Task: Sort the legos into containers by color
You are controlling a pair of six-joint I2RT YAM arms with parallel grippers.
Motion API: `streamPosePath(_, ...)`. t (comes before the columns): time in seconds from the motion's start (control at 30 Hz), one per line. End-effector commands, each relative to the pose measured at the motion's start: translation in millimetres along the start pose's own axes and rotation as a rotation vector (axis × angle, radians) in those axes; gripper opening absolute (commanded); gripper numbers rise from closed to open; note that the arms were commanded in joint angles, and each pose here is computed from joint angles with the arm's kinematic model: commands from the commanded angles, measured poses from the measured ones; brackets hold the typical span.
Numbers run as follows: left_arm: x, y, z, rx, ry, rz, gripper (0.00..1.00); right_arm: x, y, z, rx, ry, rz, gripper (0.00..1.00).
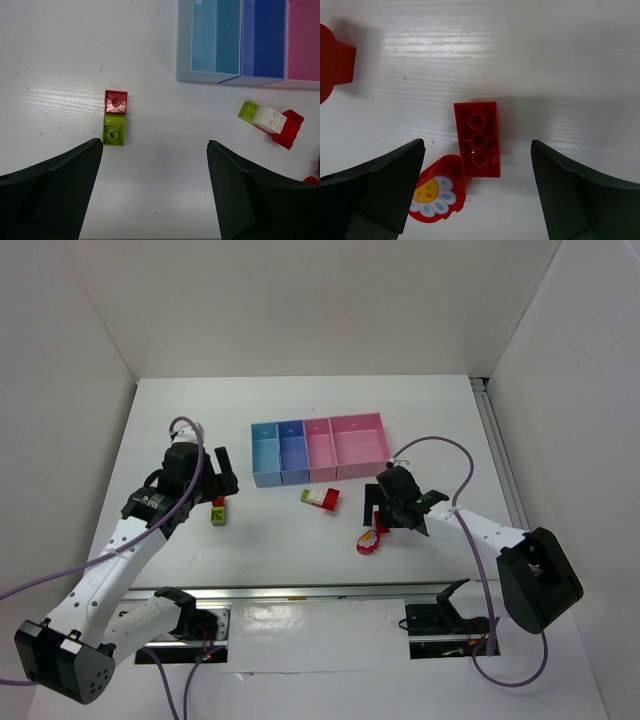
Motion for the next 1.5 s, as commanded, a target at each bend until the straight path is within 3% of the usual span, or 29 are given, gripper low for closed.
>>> streamPosePath(0.0, 5, -8, 2, -0.051, -0.012, -0.026, 0.96, 11, 5, -5, 0.020, -0.046, 0.015, 0.93)
streamPosePath(0.23, 5, -11, -1, -0.062, 0.008, -0.047, 0.96, 7, 3, -20, -0.036, -0.012, 0.025, 0.83)
streamPosePath(0.33, 5, -11, -1, -0.062, 0.008, -0.047, 0.96, 5, 2, -26, -0.048, -0.010, 0.026, 0.73)
streamPosePath(0.5, 6, -11, -1, -0.057, 0.014, -0.049, 0.96, 13, 3, -24, -0.069, -0.040, 0.011, 0.40)
streamPosePath(0.53, 6, -11, -1, -0.057, 0.014, -0.049, 0.96, 13, 2, -22, -0.079, -0.040, -0.002, 0.30)
streamPosePath(0.57, 6, -11, -1, -0.057, 0.014, -0.049, 0.96, 17, 2, -17, -0.076, -0.047, -0.004, 0.30)
streamPosePath(0.63, 9, -13, 0, -0.063, 0.005, -0.046, 0.96, 31, 2, 1, -0.073, -0.122, -0.021, 0.20)
streamPosePath(0.73, 13, -14, 2, -0.050, -0.015, -0.024, 0.97, 54, 3, 26, -0.075, -0.205, -0.052, 0.20)
streamPosePath(0.93, -8, -4, -16, 0.030, 0.056, 0.019, 1.00, 110, 15, 56, -0.039, -0.389, -0.059, 0.21)
streamPosePath(1.27, -19, -7, -36, 0.103, 0.201, -0.007, 0.97, 203, 51, -10, -0.056, -0.373, 0.007, 0.23)
streamPosePath(1.47, -17, 0, -48, 0.215, 0.248, -0.032, 0.96, 221, 46, -54, -0.088, -0.341, -0.004, 0.31)
Point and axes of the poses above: each gripper's point midway between its finger pads, its own z axis back along the fingers, its own y axis along the line the jaws close on, x = y × z, the point moved 9 cm from there along z, back along the fingers, and after that the axes turned 9 degrees about z, right-handed, at the moved point
